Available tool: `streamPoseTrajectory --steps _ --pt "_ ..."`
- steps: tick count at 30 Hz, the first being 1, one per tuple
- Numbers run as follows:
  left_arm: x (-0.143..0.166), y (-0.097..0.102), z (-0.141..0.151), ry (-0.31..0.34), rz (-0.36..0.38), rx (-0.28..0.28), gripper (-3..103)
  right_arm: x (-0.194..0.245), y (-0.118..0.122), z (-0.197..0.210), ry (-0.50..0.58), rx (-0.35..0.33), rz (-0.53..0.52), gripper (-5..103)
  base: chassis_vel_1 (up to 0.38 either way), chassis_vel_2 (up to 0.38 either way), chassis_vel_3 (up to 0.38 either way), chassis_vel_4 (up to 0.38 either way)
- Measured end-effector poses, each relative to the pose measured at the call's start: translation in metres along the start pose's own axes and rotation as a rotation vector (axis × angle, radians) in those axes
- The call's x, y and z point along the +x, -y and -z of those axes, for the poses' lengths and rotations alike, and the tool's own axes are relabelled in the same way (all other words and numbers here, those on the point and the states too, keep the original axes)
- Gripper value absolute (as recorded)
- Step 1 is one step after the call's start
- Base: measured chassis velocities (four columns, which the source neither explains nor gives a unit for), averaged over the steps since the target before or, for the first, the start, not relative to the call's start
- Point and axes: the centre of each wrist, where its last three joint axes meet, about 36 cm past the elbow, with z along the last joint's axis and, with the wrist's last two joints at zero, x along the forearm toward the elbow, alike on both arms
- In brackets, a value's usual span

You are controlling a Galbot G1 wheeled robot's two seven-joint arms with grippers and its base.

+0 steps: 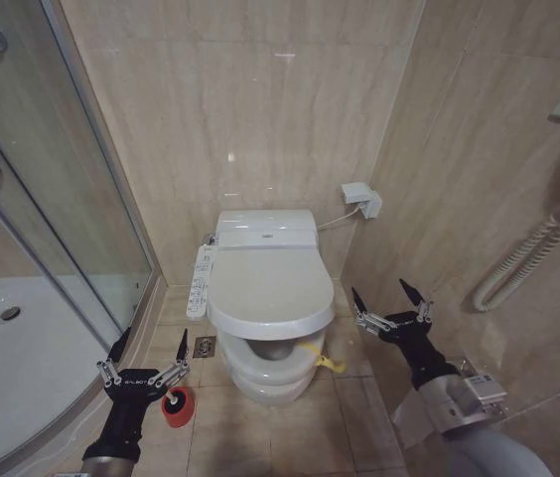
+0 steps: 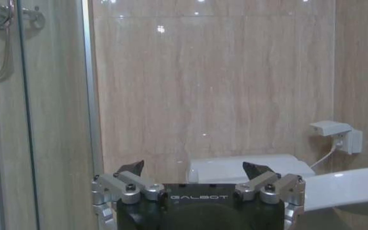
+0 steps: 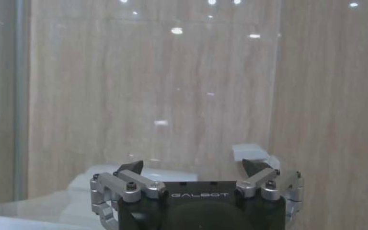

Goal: Open the toilet lid, clean the toilet bowl with a toilet brush, close the toilet lid, and flush.

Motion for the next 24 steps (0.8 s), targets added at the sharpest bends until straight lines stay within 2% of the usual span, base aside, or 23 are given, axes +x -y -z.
streamPoseTrajectory --steps 4,7,24 --pt "0.000 0.000 0.000 0.000 0.000 0.000 100 0.000 0.006 -0.009 -0.019 -0.006 -0.018 100 0.000 0.000 0.000 0.000" --pt "0.000 0.000 0.000 0.000 0.000 0.000 100 0.004 0.019 -0.029 -0.061 -0.030 -0.069 100 0.000 0.000 0.000 0.000" --pt "0.000 0.000 0.000 0.000 0.000 0.000 100 0.006 0.014 -0.029 -0.059 -0.070 -0.072 100 0.000 0.000 0.000 0.000"
